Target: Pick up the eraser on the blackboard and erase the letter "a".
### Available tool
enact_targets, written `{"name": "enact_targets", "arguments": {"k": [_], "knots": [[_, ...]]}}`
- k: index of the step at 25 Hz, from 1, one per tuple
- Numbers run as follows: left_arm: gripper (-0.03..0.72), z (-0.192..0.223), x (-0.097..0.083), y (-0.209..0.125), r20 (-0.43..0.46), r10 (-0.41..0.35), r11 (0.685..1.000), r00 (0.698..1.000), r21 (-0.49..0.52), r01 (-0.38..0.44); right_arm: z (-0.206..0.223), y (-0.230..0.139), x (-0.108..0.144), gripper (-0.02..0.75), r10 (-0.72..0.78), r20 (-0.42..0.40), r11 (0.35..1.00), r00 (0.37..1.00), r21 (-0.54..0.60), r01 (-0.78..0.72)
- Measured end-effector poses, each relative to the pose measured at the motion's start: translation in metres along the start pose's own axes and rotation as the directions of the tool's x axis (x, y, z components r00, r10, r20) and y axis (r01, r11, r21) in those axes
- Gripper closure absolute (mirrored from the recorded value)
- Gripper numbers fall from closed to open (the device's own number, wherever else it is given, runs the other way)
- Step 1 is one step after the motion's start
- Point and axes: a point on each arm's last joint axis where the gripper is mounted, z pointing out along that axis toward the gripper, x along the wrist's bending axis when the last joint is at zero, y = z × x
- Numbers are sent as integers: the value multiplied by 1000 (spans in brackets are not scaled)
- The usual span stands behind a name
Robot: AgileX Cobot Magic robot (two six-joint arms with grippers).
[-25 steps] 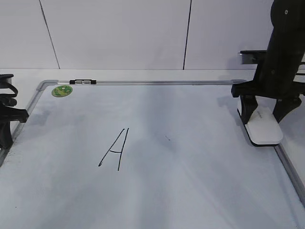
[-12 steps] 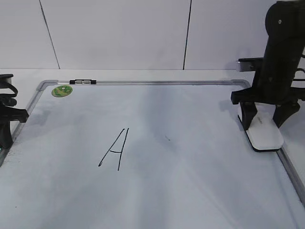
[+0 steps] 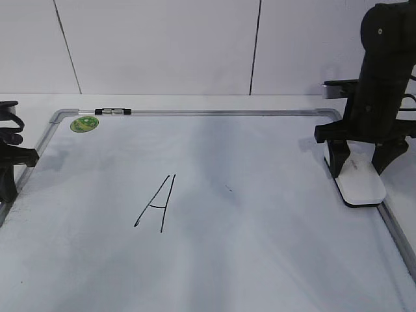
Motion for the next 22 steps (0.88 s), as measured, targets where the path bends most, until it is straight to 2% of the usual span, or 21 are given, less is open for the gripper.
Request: {"name": "enact_targets", "arguments": {"k": [22], "knots": [[636, 0, -1, 0, 9, -8, 1000, 1000, 1, 8, 0, 0, -1, 176, 0, 0, 1000, 1000, 0, 0]]}}
